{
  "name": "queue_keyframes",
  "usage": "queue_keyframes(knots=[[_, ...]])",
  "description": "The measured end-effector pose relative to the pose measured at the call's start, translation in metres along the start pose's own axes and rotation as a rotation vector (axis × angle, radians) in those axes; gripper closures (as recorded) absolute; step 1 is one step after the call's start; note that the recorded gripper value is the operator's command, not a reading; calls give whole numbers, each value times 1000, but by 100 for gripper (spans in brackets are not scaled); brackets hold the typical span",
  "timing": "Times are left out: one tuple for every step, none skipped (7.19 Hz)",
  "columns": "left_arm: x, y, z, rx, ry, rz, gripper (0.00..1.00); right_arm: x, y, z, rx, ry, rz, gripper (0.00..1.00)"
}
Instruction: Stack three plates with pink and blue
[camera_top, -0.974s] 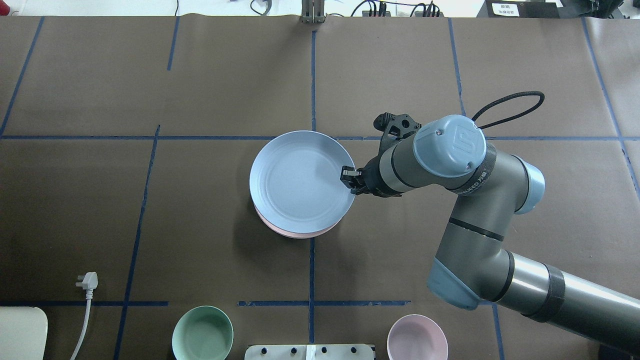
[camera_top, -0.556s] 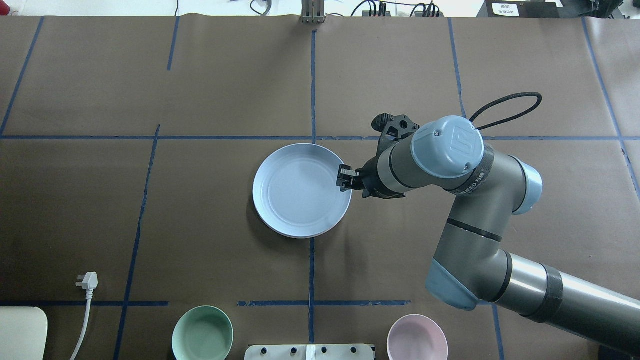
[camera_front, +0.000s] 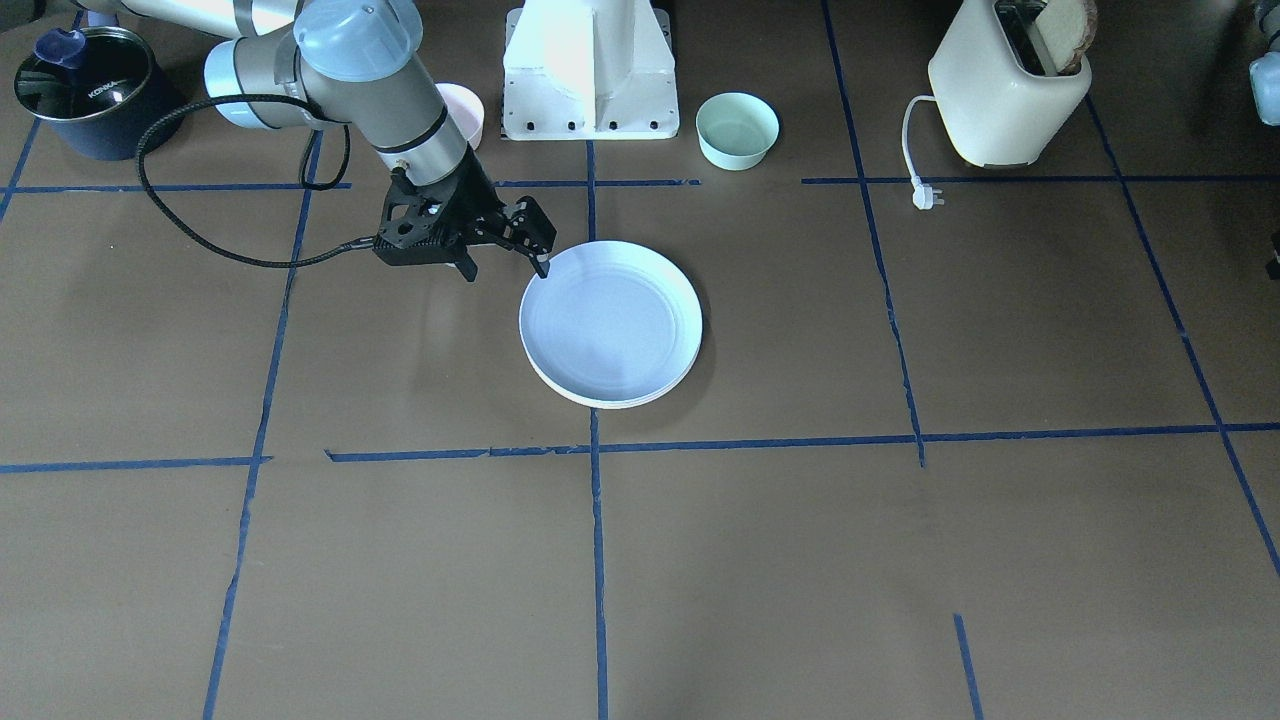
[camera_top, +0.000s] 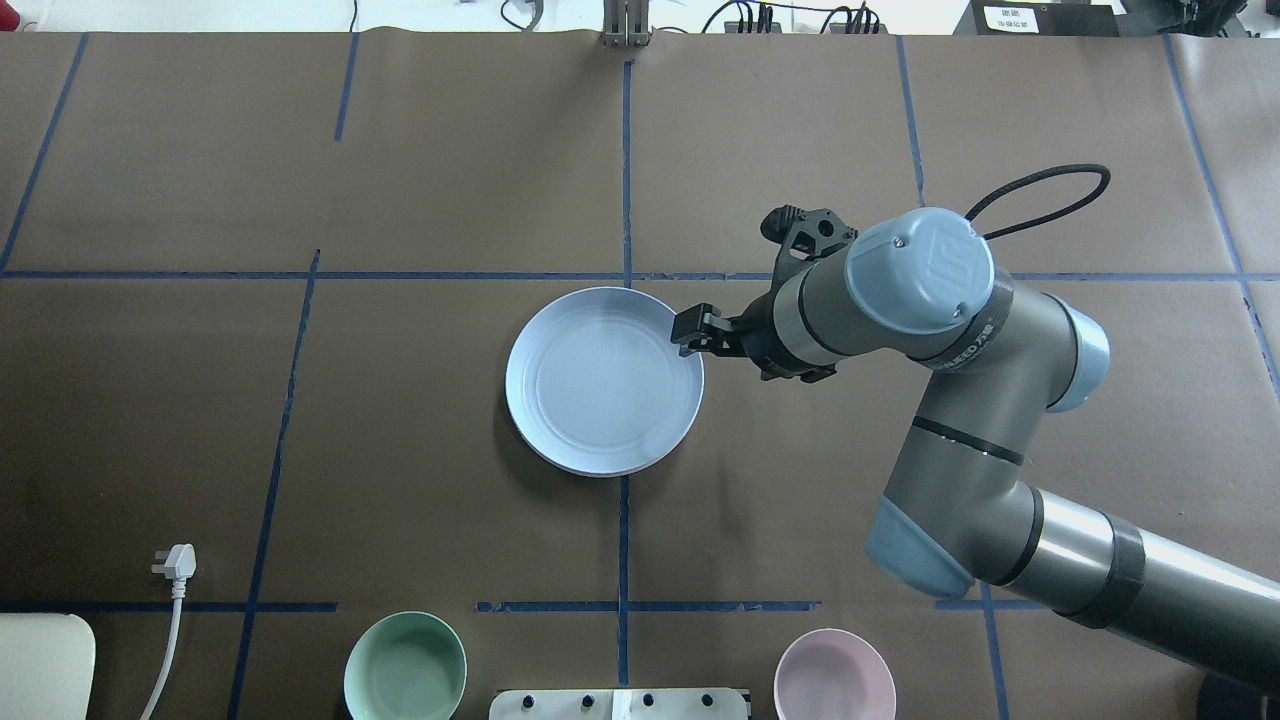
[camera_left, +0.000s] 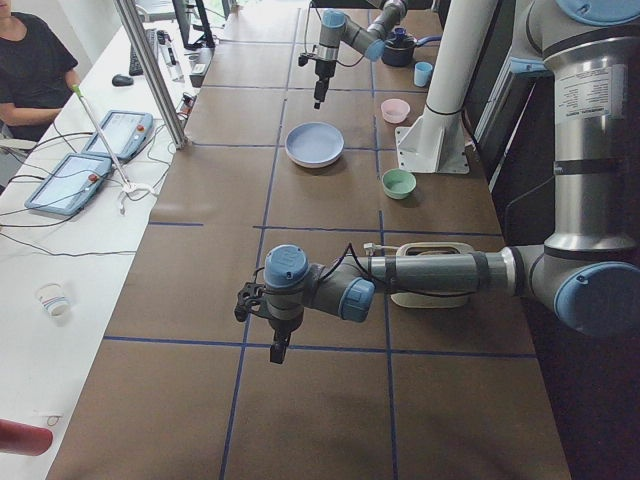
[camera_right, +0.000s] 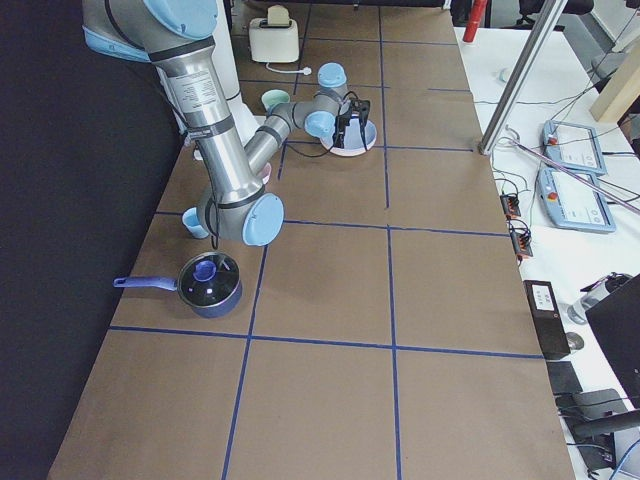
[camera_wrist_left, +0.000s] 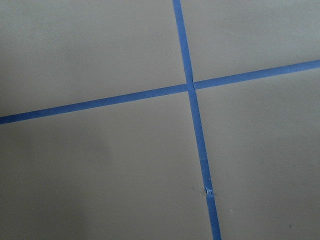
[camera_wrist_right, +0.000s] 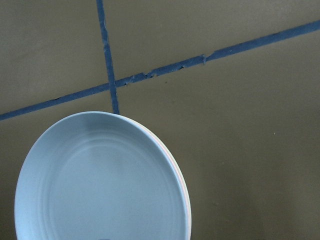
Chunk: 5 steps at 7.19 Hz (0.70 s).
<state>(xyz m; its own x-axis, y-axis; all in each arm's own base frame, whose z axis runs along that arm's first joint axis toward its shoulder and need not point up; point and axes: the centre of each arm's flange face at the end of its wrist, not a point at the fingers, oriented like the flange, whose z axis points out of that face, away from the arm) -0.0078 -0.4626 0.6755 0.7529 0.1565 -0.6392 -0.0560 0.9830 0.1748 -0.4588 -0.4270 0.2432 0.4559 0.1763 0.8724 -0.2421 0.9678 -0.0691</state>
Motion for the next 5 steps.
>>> queue_keyframes(knots=[[-2, 1, -3, 2, 23, -12, 0, 19, -25, -13, 5, 35, -22, 0], [-8, 1, -12, 6, 51, -41, 0, 42, -50, -33, -1, 82, -69, 0], [-12, 2, -19, 3, 75, -71, 0, 73, -75, -58, -18, 137, -130, 0], [-13, 2, -23, -4, 89, -87, 0, 112, -99, -83, -44, 187, -193, 0], [-11, 2, -24, -9, 95, -90, 0, 155, -120, -104, -64, 219, -246, 0]])
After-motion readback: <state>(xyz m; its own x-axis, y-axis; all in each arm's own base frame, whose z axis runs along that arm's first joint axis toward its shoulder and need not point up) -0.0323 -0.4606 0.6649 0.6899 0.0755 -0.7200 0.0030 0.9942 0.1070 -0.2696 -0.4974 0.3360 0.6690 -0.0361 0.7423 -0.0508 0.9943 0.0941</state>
